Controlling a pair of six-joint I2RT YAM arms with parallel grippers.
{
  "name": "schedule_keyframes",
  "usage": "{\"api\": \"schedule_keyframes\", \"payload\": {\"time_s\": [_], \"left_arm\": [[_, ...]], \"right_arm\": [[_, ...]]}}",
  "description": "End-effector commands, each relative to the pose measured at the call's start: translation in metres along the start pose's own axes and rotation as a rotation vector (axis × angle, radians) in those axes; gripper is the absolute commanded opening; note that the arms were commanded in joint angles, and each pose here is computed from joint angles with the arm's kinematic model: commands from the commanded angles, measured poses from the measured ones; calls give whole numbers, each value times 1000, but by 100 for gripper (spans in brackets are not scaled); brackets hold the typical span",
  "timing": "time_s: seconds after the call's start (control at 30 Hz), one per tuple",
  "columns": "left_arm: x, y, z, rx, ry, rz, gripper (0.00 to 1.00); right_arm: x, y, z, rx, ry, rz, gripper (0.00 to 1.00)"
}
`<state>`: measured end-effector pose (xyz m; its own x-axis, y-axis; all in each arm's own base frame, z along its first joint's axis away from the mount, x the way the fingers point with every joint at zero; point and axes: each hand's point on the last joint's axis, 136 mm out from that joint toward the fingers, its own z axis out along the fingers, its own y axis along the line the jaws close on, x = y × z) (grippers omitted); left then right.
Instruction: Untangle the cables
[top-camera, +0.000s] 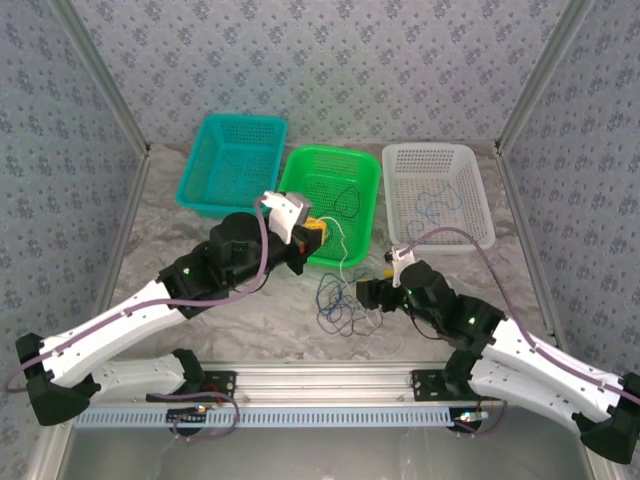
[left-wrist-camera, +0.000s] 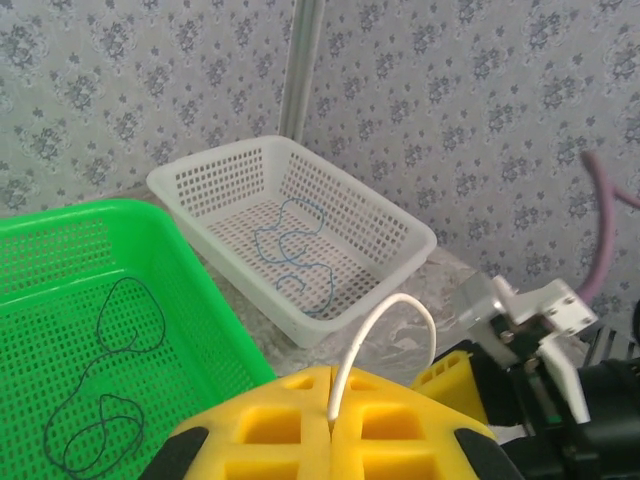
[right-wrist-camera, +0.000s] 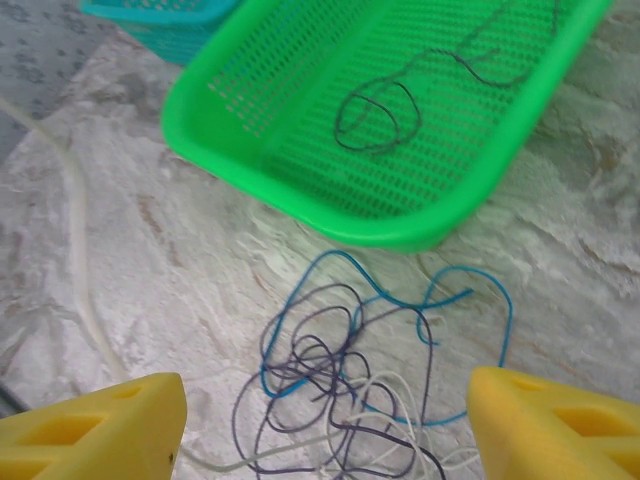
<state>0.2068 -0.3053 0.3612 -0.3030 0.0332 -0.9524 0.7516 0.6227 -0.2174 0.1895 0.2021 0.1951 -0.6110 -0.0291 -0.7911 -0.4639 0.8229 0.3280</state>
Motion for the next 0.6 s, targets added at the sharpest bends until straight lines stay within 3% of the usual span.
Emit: {"api": "schedule_keyframes", "payload": {"time_s": [0.0,0.27,0.37,0.4,0.53,0.57], "left_arm": [[-21,2,-7,-21,-40,22,0],[-25,0,-10,-16,-36,32,0],[-29,0,-14,-16,-47,32,0],[-29,1,-16,-21,-50,34,0],[-34,14,-29,-94,-67,61,0],[-35,20,-34,-120,-71,71,0]], "right_arm": [[-13,24,-8,-102,0,-84,76],[2,46,30,-166,78,-164,81],[5,55,49,-187,110,-201,77],[6,56,54,-184,129,-206,69],[2,55,59,-149,163,-205,18],[-1,56,55,-154,155,-200,11]]}}
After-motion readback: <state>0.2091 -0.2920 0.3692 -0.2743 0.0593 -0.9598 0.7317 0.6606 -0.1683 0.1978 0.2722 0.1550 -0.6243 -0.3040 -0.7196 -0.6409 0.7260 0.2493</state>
